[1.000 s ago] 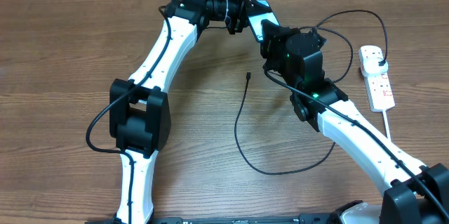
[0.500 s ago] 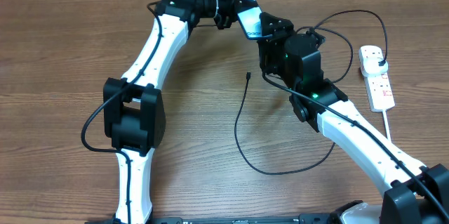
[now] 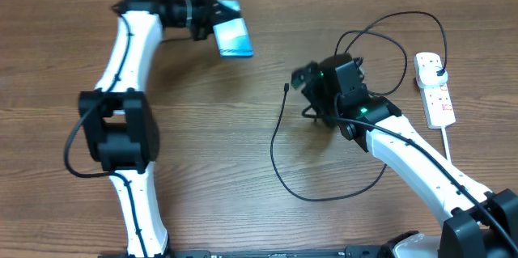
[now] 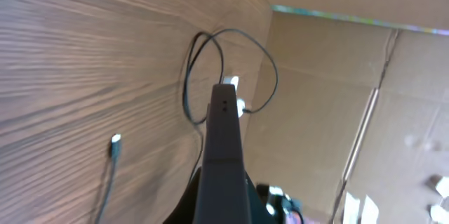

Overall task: Plug charger to phone and switch on socket
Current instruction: 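Move the right gripper down to grasp the black cable's USB-C plug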

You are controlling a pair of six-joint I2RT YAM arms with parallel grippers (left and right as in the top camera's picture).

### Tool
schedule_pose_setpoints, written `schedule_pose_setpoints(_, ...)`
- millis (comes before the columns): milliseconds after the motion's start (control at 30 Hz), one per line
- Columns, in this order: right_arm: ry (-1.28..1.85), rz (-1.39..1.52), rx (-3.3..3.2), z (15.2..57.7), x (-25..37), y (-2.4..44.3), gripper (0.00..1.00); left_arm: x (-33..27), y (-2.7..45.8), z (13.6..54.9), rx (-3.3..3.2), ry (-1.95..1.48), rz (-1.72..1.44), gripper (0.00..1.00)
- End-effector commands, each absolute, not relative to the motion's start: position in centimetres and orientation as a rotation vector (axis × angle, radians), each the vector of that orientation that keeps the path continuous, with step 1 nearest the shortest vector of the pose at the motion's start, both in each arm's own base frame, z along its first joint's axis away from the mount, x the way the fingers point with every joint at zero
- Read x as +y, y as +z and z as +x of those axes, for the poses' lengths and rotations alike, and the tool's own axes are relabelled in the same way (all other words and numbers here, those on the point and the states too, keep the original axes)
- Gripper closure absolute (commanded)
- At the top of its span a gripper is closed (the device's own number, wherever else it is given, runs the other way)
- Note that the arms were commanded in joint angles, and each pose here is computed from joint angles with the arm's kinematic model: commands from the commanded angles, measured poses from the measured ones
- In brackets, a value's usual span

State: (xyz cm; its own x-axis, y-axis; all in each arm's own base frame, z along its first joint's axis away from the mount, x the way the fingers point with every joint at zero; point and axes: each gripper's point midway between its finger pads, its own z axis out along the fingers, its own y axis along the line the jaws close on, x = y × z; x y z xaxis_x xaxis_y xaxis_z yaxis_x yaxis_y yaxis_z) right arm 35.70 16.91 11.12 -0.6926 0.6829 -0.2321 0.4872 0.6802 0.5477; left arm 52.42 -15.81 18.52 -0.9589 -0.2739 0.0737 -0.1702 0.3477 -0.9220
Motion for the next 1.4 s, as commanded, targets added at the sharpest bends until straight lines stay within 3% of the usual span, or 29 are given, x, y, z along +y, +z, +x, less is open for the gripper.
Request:
schedule_pose_setpoints(0,0.612,0.662,2.565,34.7,17.6,11.6,0.0,-16.3,22.4,50.3,2.375,-1.814,-0.076,0.96)
schedule_pose_setpoints(67,0.611,0.532,2.625,33.9,18.0,11.2,0.0,-15.9,22.6,49.4,2.363,-1.856,-0.053,0.96)
schedule_pose_setpoints(133,0.662,0.358,2.665,33.2,19.1,11.3,0.2,-15.7,22.7,48.9,2.361,-1.882,-0.05,0.96)
schedule_pose_setpoints(267,0.698,0.273,2.708,32.3,19.6,11.5,0.32,-15.5,22.7,48.4,2.37,-1.913,-0.079,0.96)
schedule_pose_setpoints(433,0.676,0.242,2.721,32.7,19.8,13.2,0.34,-15.7,23.6,48.1,2.328,-1.983,-0.056,0.95)
schedule_pose_setpoints(533,0.657,0.196,2.74,33.5,20.1,14.0,0.42,-16.0,23.6,48.0,2.332,-1.983,-0.047,0.96)
schedule_pose_setpoints(667,0.628,0.174,2.804,34.8,20.9,14.1,0.45,-16.4,23.5,47.9,2.339,-1.98,-0.034,0.96)
schedule_pose_setpoints(767,0.608,0.187,2.858,35.9,21.6,13.1,0.47,-16.4,23.2,47.9,2.353,-1.958,-0.042,0.96)
schedule_pose_setpoints(867,0.613,0.231,2.865,36.9,22.1,11.9,0.56,-16.5,23.1,47.9,2.358,-1.953,-0.041,0.96)
schedule_pose_setpoints(1000,0.624,0.224,2.827,38.6,22.7,10.9,0.57,-17.0,22.8,47.8,2.38,-1.935,-0.038,0.96)
schedule_pose_setpoints(1067,0.598,0.229,2.812,39.2,22.5,10.3,0.65,-17.2,22.8,47.7,2.383,-1.937,-0.032,0.96)
schedule_pose_setpoints(1367,0.543,0.281,2.835,40.2,22.4,7.2,0.69,-17.4,22.3,47.9,2.419,-1.916,-0.075,0.96)
